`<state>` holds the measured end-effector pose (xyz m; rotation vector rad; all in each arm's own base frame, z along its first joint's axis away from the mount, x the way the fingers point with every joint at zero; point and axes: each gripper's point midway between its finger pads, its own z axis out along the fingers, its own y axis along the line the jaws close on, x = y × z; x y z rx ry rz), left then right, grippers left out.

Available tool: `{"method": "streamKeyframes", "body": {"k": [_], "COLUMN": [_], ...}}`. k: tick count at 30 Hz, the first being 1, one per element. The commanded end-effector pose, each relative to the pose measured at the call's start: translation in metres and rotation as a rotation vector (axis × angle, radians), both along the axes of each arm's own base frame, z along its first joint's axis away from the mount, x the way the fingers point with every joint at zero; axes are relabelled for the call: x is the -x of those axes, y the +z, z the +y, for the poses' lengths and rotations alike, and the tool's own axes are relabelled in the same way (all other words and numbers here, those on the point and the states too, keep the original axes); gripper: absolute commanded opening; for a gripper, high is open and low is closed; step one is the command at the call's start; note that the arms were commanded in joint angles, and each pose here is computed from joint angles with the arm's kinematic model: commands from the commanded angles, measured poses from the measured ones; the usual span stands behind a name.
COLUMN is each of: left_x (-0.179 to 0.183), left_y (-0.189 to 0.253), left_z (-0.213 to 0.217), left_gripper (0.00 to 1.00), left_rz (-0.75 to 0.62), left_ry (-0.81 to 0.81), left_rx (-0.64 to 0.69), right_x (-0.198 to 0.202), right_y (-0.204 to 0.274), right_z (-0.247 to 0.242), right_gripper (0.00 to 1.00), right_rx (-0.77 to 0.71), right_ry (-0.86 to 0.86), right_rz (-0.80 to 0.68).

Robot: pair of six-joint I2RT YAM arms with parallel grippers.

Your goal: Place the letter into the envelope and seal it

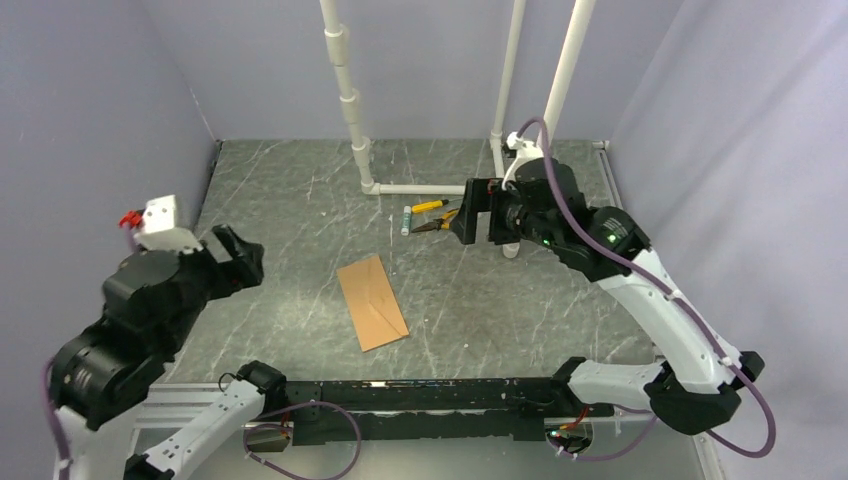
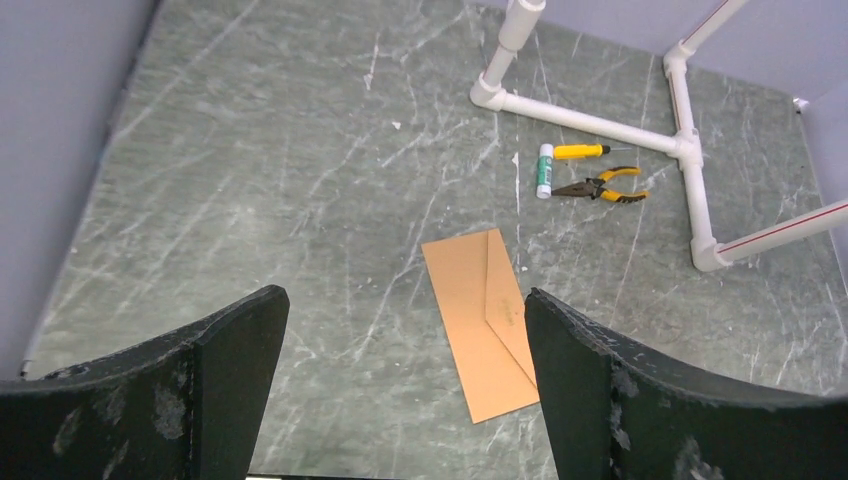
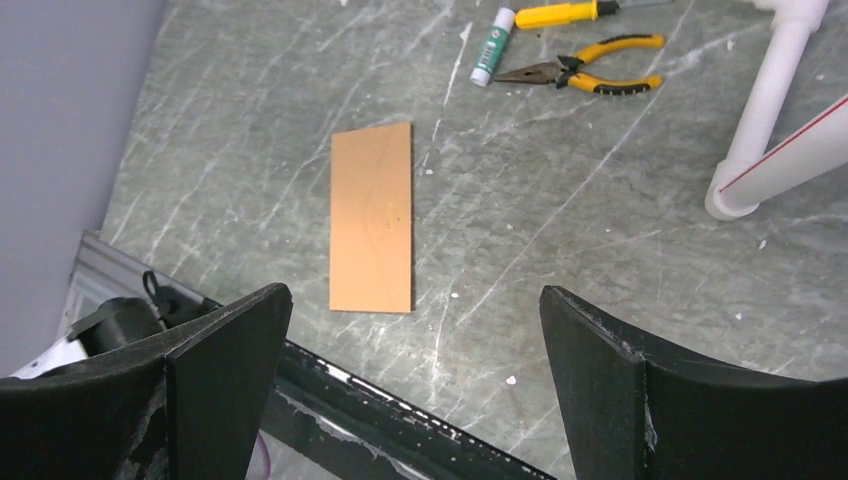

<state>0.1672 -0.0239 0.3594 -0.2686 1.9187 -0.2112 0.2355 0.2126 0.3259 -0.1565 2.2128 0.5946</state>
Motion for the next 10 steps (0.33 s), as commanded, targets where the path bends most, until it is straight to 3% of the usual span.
{"method": "streamKeyframes", "body": {"k": [1,10], "left_x": [0.024,0.037], "left_y": [0.01,0.024], "left_z": [0.021,0.03], "left_gripper": [0.93,0.93], "left_rz": [0.001,-0.05], "left_ry": [0.019,0.027], "left_rx": [-0.065,-0.04], "right_x": [0.025,0.043], "right_y": [0.028,0.044], "right_z": [-0.021,-0.026], "right_gripper": [1.0,1.0], "right_rx": [0.027,-0.017], "right_ry": [0.023,0.071], "right_rz": [-0.035,-0.059]}}
